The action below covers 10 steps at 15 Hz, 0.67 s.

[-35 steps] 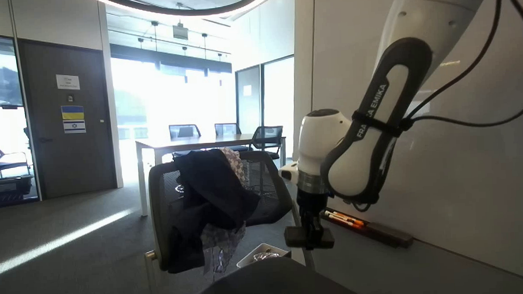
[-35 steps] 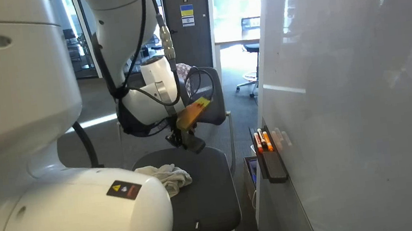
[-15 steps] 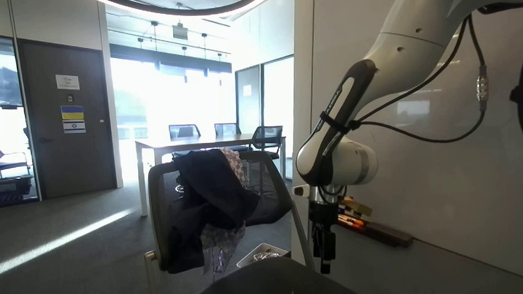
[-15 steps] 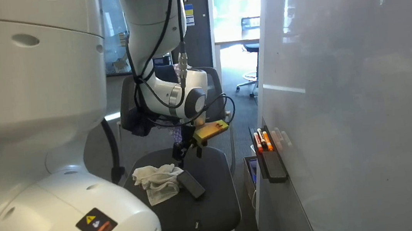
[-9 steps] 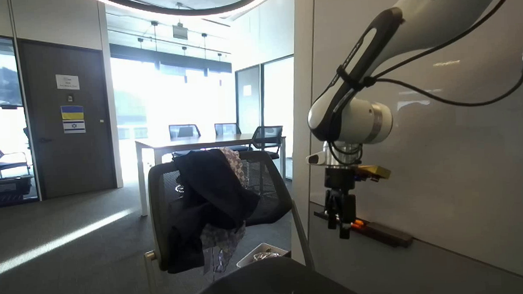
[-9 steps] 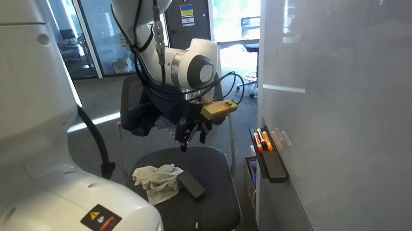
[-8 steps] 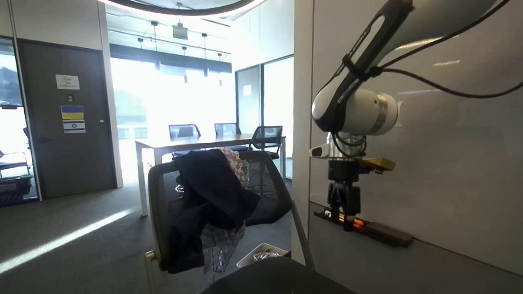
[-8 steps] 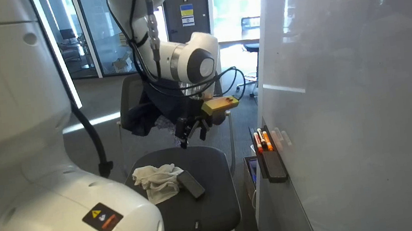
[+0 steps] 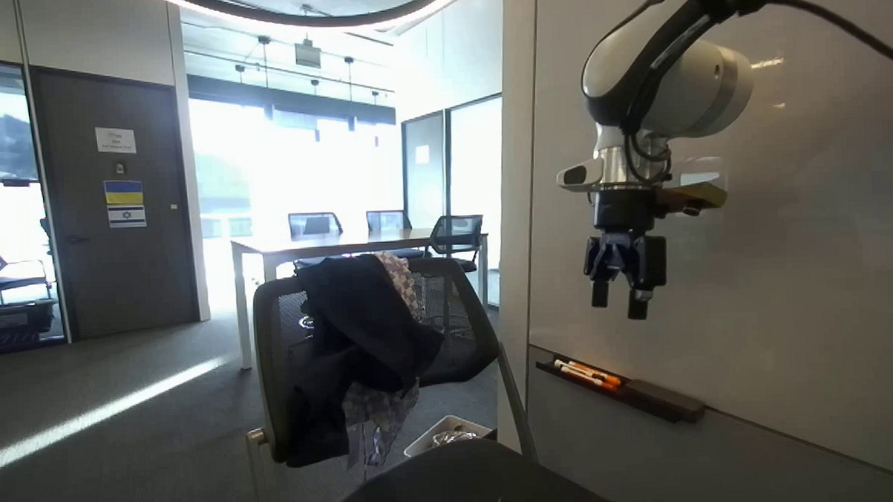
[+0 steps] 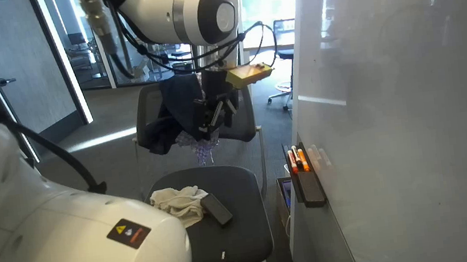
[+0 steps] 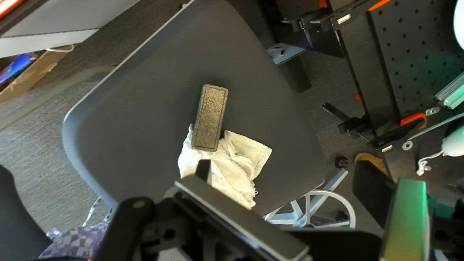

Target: Use the eraser from the seat to wipe the whiteboard.

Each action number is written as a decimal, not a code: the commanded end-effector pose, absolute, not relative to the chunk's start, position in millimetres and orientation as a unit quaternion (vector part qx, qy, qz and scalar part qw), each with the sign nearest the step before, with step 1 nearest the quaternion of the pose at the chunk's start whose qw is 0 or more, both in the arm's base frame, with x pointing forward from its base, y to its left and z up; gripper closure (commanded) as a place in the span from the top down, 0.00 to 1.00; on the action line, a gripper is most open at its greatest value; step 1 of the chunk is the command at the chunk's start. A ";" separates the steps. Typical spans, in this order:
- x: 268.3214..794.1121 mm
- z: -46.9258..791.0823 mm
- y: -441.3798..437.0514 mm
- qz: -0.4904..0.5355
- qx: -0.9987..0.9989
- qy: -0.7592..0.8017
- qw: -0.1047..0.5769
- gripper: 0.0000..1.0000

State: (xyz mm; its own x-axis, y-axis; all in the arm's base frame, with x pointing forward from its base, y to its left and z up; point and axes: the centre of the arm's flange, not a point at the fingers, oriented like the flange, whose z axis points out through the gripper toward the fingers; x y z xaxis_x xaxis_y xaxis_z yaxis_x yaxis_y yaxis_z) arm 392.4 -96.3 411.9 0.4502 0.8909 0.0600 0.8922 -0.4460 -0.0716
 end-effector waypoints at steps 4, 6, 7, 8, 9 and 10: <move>339.1 482.8 -87.3 -0.081 -0.843 -0.530 -0.036 1.00; 354.5 476.3 -92.9 -0.069 -0.843 -0.533 -0.019 1.00; 350.5 480.1 -91.7 -0.074 -0.843 -0.532 -0.023 1.00; 347.8 481.3 -90.8 -0.077 -0.842 -0.533 -0.024 1.00; 346.5 480.7 -90.3 -0.077 -0.842 -0.533 -0.024 1.00; 346.1 479.8 -90.1 -0.076 -0.842 -0.533 -0.023 1.00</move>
